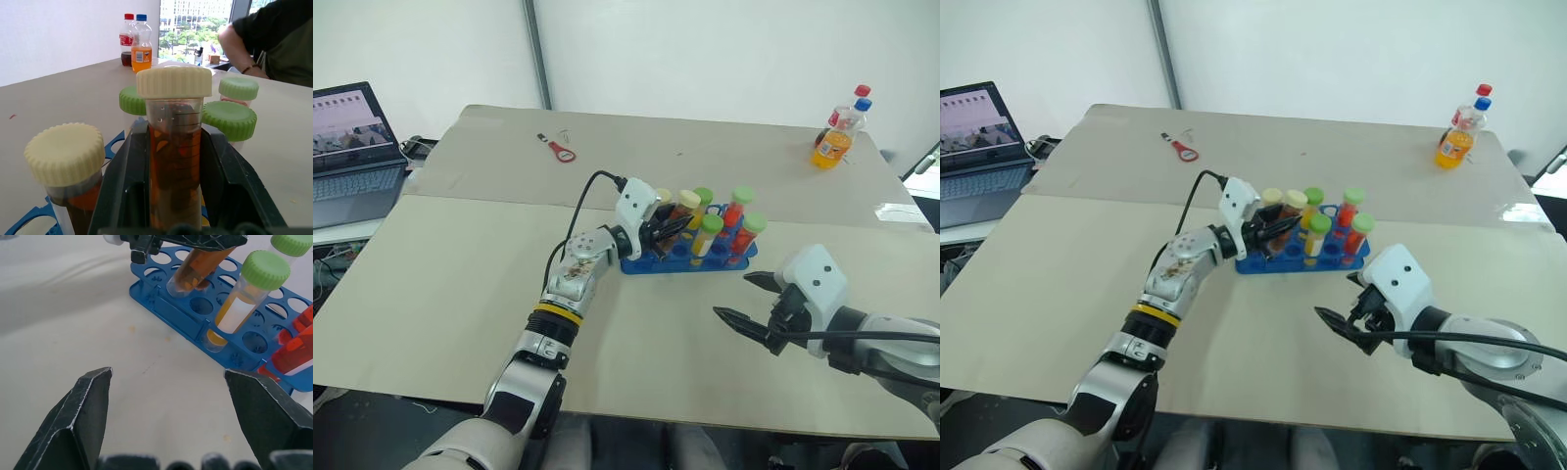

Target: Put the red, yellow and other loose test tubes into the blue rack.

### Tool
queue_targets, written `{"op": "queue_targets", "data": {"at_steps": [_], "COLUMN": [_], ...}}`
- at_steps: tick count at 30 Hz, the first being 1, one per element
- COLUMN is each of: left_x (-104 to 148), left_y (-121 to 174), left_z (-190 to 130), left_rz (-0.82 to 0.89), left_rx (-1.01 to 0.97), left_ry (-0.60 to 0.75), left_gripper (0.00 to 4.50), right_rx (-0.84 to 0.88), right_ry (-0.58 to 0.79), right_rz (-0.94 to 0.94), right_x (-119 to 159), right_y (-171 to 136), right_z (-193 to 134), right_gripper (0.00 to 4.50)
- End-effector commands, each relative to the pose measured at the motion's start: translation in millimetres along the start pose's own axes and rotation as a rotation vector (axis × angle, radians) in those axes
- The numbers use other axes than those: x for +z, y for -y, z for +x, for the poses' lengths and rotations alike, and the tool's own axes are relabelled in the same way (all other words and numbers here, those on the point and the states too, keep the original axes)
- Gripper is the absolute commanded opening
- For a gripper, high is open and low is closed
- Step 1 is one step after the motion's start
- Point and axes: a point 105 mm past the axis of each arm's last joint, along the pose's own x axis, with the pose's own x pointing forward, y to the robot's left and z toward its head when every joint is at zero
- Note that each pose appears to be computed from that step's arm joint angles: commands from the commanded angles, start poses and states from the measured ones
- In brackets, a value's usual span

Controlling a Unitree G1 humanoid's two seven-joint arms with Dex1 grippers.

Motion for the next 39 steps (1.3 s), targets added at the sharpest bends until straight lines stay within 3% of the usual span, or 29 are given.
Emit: {"op": "queue_targets", "data": {"at_steps": [1, 12, 20, 25, 30, 33, 39], "left_x": [1.5, -13.3, -16.2, -8.6, 0.1, 11.4, 30.6], "left_y": [2.2, 9.4, 7.5, -3.5, -12.8, -21.1, -49.0], "left_z": [3.8, -19.3, -36.1, -66.0, -110.2, -134.8, -192.1], "left_rz": [0.015, 0.046, 0.084, 0.166, 0.227, 0.32, 0.339], "left_rx": [0.012, 0.048, 0.013, -0.023, -0.013, 0.013, 0.046], "left_ry": [0.017, 0.06, 0.032, -0.054, -0.228, -0.293, -0.457], "left_gripper": [0.87, 0.87, 4.47, 4.47, 4.47, 4.47, 4.47], "right_rx": [-0.032, -0.09, -0.116, -0.105, -0.068, -0.006, 0.095], "right_ry": [0.031, 0.083, 0.113, 0.144, 0.208, 0.19, 0.072], "right_rz": [-0.026, -0.013, -0.011, -0.063, -0.154, -0.172, -0.219], "right_x": [8.1, 16.3, 23.2, 30.7, 36.7, 31.8, 17.9], "right_y": [1.1, 8.2, 15.4, 19.4, 34.6, 46.4, 70.0], "right_z": [-5.1, -1.8, 2.5, 2.1, -6.6, -13.8, -42.4], "right_gripper": [4.06, 4.06, 4.06, 4.06, 4.06, 4.06, 4.06]}}
